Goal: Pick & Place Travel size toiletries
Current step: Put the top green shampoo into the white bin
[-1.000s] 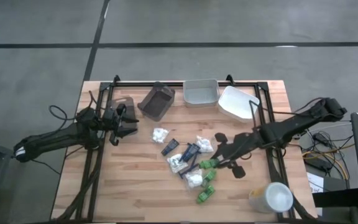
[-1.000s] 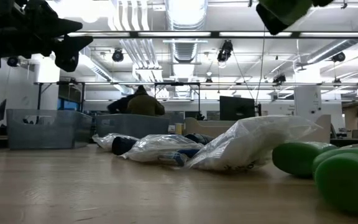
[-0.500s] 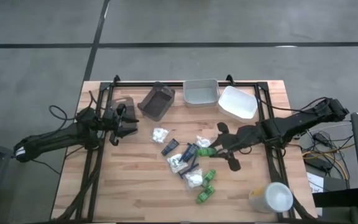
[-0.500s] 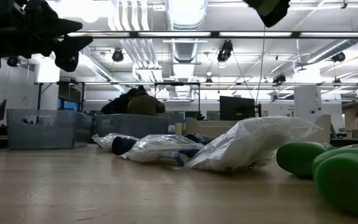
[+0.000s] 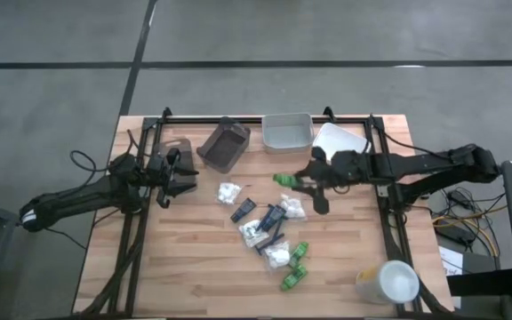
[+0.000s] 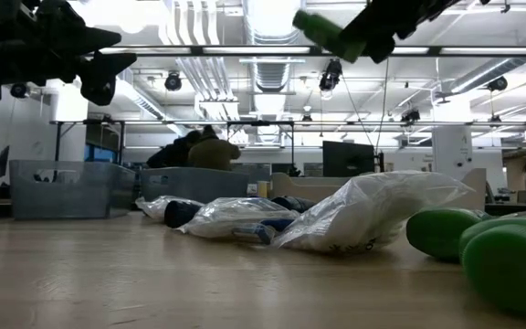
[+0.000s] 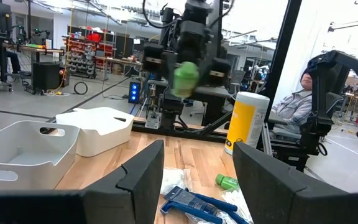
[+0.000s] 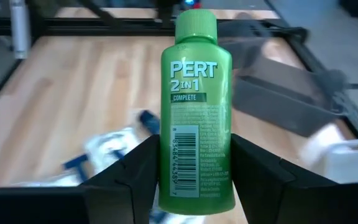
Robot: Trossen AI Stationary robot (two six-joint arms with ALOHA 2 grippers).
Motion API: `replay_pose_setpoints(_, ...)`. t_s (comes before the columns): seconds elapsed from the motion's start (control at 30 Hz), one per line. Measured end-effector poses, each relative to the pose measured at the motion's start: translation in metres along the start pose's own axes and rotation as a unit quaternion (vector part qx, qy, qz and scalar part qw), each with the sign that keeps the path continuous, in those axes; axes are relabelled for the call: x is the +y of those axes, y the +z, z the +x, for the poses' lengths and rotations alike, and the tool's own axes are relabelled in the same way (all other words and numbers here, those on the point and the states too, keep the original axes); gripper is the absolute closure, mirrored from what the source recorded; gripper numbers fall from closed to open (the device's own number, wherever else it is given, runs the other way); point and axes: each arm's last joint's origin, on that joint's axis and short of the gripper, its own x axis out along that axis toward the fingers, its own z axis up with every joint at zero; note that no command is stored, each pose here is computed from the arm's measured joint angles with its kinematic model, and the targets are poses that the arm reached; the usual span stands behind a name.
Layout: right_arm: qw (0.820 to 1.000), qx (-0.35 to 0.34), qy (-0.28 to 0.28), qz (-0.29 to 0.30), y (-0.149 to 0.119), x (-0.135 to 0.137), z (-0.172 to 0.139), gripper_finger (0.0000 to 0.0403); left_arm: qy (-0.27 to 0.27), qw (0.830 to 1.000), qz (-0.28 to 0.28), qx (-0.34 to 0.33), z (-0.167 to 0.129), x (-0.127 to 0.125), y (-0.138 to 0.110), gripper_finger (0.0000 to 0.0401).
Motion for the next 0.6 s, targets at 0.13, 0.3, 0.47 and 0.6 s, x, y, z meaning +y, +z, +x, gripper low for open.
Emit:
replay_pose_setpoints(0.13,0.999,0.001,-0.036,0.015,0.0,-0.02,0.0,0.024,0.0,1.0,0.0,0.0,0.0,0.0,0.0,0.0203)
replay_pose_setpoints(0.3,0.997,0.001,-0.068,0.033,0.0,-0.038,0.0,0.0248,0.0,1.0,0.0,0.0,0.0,0.0,0.0,0.0203)
replay_pose_setpoints(0.47,0.994,-0.003,-0.097,0.05,-0.001,-0.053,-0.006,0.0238,0.0,1.0,0.0,0.0,0.0,0.0,0.0,0.0203)
replay_pose_setpoints(0.6,0.99,-0.003,-0.118,0.07,-0.006,-0.063,-0.013,0.0229,0.0,1.0,0.0,0.0,0.0,0.0,0.0,0.0203)
